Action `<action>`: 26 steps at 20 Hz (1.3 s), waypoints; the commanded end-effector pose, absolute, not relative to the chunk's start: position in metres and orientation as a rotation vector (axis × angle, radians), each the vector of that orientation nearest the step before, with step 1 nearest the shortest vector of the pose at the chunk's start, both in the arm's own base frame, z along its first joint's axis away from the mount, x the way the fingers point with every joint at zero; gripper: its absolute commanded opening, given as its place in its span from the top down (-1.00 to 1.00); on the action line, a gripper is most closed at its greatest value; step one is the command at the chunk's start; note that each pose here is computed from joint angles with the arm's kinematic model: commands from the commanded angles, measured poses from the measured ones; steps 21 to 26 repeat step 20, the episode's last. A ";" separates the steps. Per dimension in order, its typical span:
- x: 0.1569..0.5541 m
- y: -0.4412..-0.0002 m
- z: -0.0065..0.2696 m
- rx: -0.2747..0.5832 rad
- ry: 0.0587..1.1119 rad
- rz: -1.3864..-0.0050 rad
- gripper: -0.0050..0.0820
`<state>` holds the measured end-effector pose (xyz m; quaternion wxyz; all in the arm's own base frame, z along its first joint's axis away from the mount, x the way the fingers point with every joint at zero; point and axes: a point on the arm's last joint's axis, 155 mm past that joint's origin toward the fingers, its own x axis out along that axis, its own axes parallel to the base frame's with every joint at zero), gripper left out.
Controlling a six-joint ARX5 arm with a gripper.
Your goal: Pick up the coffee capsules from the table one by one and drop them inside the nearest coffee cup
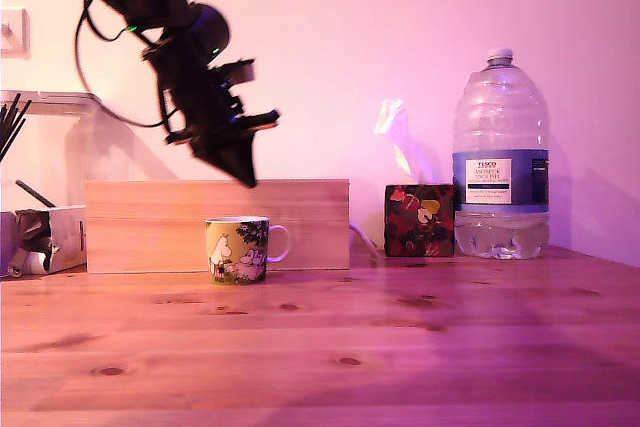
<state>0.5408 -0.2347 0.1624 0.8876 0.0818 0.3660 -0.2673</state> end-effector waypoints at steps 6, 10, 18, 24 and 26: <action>0.482 -0.214 0.203 0.150 0.605 -0.570 0.93; 0.440 -0.200 0.215 0.136 0.538 -0.570 0.93; 0.372 -0.175 0.235 0.092 0.467 -0.561 0.93; 0.367 -0.174 0.239 0.074 0.458 -0.557 0.93; 0.367 -0.174 0.239 0.074 0.458 -0.557 0.93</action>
